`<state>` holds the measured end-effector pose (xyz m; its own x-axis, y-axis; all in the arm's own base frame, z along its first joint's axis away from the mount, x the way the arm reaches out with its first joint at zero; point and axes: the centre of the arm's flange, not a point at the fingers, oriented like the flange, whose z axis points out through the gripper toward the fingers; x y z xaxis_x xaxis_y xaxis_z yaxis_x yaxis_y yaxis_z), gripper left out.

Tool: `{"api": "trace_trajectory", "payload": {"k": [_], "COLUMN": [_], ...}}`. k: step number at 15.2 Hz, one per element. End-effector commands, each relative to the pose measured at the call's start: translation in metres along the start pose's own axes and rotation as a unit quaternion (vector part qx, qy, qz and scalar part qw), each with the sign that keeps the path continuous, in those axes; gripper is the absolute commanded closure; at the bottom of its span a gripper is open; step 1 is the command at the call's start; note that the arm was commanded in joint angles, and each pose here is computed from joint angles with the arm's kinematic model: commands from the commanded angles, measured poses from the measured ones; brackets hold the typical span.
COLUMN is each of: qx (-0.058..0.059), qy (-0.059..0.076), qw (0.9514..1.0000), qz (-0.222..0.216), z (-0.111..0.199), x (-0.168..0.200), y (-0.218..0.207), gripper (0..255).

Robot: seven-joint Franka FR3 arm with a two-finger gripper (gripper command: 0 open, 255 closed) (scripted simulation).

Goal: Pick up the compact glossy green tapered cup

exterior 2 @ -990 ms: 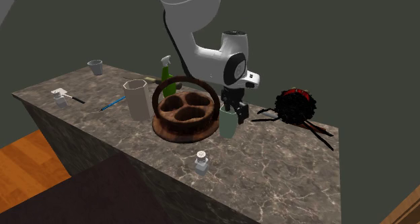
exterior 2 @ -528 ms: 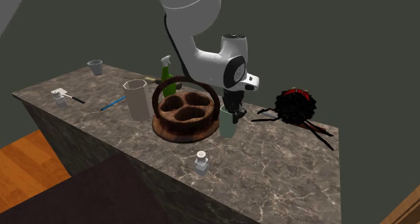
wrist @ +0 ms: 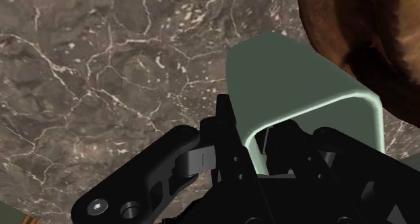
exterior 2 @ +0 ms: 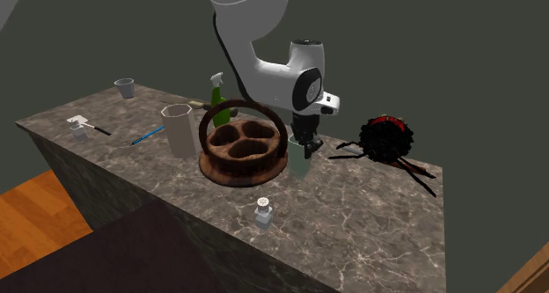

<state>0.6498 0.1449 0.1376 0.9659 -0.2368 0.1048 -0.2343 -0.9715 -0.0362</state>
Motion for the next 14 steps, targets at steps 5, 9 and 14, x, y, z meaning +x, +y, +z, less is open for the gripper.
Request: {"api": "trace_trajectory", "payload": {"k": [5, 9, 14], "qx": [0.000, 0.000, 0.000], "qy": [0.000, 0.000, 0.000], "qw": [1.0000, 1.0000, 1.0000], "qz": [0.000, 0.000, 0.000], "z": [-0.031, -0.052, -0.069], "x": [0.003, 0.005, 0.007], "y": [-0.001, -0.002, -0.003], "gripper": [255, 255, 255]}}
